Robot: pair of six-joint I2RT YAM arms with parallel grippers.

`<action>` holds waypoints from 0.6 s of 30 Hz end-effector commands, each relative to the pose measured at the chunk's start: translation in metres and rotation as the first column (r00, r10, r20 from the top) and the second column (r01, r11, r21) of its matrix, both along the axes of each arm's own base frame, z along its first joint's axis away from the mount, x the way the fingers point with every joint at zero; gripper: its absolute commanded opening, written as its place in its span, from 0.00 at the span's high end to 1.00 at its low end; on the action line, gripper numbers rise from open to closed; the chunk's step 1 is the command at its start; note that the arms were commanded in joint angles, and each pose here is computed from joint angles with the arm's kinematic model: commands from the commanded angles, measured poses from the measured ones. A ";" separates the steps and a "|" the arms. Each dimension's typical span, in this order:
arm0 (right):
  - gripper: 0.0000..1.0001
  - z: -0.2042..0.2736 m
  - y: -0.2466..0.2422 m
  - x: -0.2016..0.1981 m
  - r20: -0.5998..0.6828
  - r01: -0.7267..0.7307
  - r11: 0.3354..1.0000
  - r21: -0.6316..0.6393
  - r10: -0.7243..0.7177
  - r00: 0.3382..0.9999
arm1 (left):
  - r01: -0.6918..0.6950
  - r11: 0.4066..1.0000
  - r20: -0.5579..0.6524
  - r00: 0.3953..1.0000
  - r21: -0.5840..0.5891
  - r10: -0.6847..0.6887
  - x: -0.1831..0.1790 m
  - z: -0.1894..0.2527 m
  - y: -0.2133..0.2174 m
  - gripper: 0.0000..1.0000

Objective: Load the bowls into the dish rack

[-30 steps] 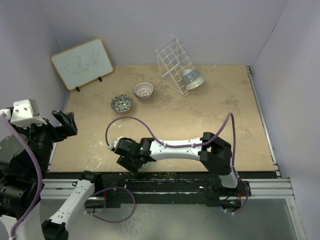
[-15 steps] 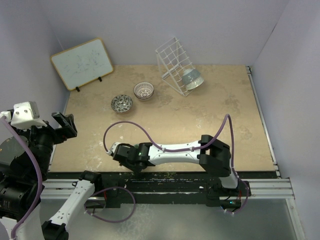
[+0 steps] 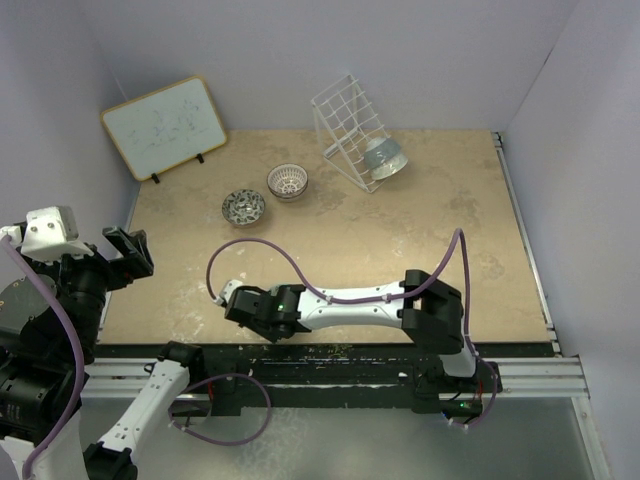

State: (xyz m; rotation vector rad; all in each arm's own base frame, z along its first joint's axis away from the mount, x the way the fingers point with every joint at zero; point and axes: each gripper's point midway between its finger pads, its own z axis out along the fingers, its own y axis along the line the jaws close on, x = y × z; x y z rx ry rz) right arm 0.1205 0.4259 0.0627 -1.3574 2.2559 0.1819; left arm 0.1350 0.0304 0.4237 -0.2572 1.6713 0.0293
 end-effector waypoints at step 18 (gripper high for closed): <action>1.00 0.240 -0.034 0.167 -0.254 0.292 0.434 0.853 -0.144 0.956 | 0.004 1.000 0.073 0.997 0.002 -0.004 0.001 0.028 0.000 0.01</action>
